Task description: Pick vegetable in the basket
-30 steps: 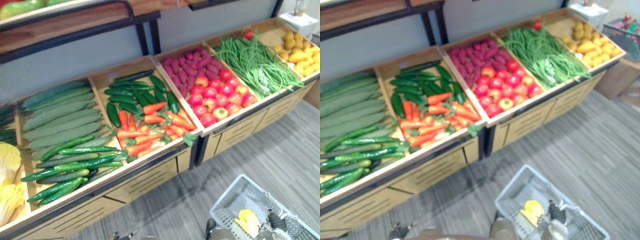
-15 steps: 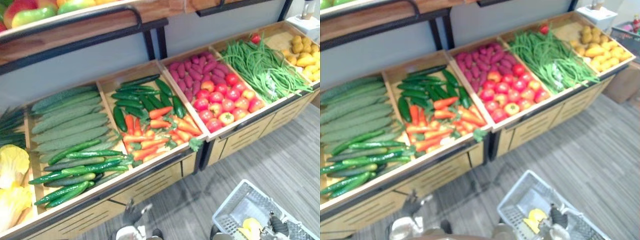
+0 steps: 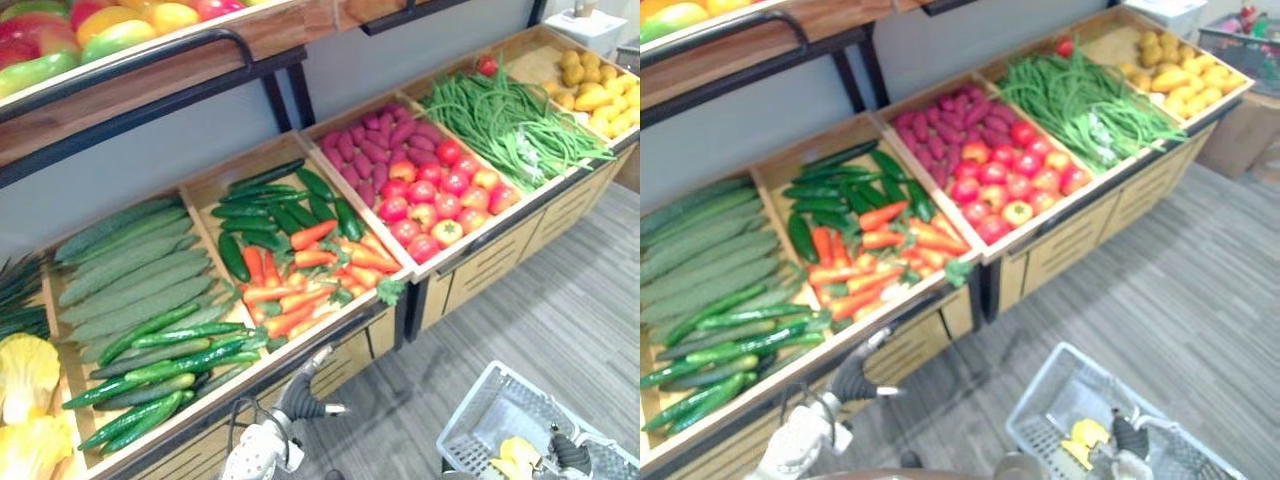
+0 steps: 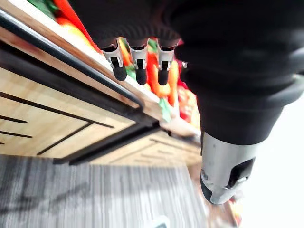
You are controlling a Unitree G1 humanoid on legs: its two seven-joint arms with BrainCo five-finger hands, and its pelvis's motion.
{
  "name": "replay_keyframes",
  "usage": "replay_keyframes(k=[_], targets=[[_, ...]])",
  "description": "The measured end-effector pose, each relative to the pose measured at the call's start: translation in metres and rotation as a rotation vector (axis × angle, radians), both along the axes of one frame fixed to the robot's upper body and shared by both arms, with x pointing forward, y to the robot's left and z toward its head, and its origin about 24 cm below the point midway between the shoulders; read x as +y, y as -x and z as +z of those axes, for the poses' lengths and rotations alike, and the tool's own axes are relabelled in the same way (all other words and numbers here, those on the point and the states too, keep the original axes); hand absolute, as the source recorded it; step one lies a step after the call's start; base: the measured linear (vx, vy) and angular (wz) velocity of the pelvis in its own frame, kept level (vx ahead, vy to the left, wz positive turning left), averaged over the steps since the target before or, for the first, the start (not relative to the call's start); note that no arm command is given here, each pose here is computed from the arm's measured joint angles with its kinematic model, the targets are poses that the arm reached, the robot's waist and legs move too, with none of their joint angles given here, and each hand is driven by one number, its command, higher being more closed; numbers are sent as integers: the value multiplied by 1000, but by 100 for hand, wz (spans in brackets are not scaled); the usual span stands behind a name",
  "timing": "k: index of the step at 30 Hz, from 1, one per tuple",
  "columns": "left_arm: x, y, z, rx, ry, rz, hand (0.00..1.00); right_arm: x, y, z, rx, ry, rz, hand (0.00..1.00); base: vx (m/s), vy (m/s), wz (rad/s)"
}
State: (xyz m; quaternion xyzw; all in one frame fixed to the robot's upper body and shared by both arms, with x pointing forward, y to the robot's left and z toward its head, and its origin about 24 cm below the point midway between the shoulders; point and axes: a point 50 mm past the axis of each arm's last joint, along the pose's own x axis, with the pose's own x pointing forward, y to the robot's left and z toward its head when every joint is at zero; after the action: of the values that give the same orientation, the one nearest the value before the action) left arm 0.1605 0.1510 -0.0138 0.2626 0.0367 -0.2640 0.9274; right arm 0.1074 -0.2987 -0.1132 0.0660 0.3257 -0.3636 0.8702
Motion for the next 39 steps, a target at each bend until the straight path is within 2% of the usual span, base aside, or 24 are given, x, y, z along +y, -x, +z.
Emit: replay_keyframes(k=[4, 7, 11, 16, 22, 27, 32, 39], targets=[[6, -3, 18, -84, -36, -73, 0, 1, -4, -1, 11, -3, 36, 100, 56, -2, -2], [23, -13, 35, -235, -204, -78, 0, 1, -6, 0, 14, 6, 61, 100, -3, -5, 4], [62, -27, 56, -421, -497, -9, 0, -1, -9, 2, 13, 22, 83, 100, -55, 0, 1], [93, -34, 76, -543, -686, 62, 0, -3, -6, 4, 10, 30, 83, 100, -61, -5, 4], [112, -37, 84, -580, -803, 143, 0, -5, -4, 6, 3, 39, 79, 100, 6, -6, 0], [140, -51, 92, -574, -913, 289, 0, -9, 1, 6, 2, 43, 44, 100, 47, -11, -1], [147, -63, 102, -599, -922, 381, 0, -8, -2, 7, -5, 44, 48, 100, -15, -9, -1], [159, -72, 91, -515, -905, 496, 0, -5, -6, 10, -31, 41, 49, 100, -51, -29, -12]])
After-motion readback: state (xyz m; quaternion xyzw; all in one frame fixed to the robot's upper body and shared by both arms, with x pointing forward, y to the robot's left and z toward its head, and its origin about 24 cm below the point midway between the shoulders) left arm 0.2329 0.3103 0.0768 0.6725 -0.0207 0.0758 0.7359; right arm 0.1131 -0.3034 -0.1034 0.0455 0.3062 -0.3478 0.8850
